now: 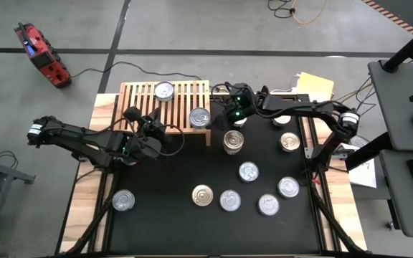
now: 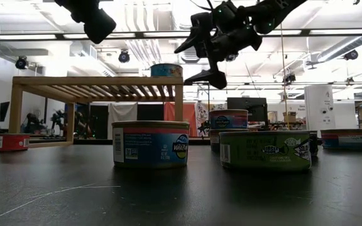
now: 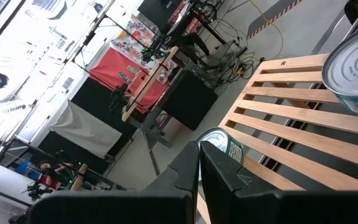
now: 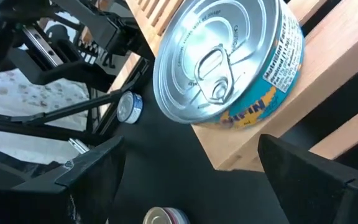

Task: Stack canned seafood by type on shelf
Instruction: Put the yellow blue tuna can on the shelf, then put the blue pink tuna can on the shelf

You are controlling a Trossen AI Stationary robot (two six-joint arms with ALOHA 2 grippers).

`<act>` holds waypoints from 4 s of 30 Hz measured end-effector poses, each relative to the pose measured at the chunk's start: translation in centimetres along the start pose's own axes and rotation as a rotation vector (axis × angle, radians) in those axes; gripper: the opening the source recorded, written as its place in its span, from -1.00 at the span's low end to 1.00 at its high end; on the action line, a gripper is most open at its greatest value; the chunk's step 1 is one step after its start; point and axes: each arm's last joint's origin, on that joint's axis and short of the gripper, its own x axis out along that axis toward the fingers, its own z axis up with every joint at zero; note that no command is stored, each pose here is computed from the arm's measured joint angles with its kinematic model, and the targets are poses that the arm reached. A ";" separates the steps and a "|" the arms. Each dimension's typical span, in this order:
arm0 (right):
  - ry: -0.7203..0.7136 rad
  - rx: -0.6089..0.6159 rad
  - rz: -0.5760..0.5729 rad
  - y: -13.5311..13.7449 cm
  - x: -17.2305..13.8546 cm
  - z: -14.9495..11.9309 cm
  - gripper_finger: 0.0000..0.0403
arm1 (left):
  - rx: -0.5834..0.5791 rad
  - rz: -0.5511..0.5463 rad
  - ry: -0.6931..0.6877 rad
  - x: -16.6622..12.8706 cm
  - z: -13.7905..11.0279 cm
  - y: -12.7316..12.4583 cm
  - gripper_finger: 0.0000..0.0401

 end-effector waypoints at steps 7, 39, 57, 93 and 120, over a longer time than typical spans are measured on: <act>0.000 -0.105 -0.039 1.0 -1.6 -0.3 0.76 | -0.025 -0.215 -0.027 -0.1 0.1 -0.6 -1.00; -0.211 -0.964 -0.262 0.6 -0.6 -4.0 0.19 | -0.097 -0.545 -0.044 -2.2 -0.3 -1.8 -1.00; -0.285 -1.000 -0.292 0.2 0.2 -3.4 -0.96 | -0.093 -0.545 -0.042 -2.2 -0.4 -1.8 -1.00; -0.001 -0.498 -0.416 2.9 -7.3 -13.5 -0.95 | -0.183 -0.661 0.018 -3.7 -0.2 -6.6 -1.00; -0.041 -0.658 -0.237 5.4 0.8 -20.1 -0.95 | 0.030 -1.269 0.017 -7.6 -0.9 -16.1 -1.00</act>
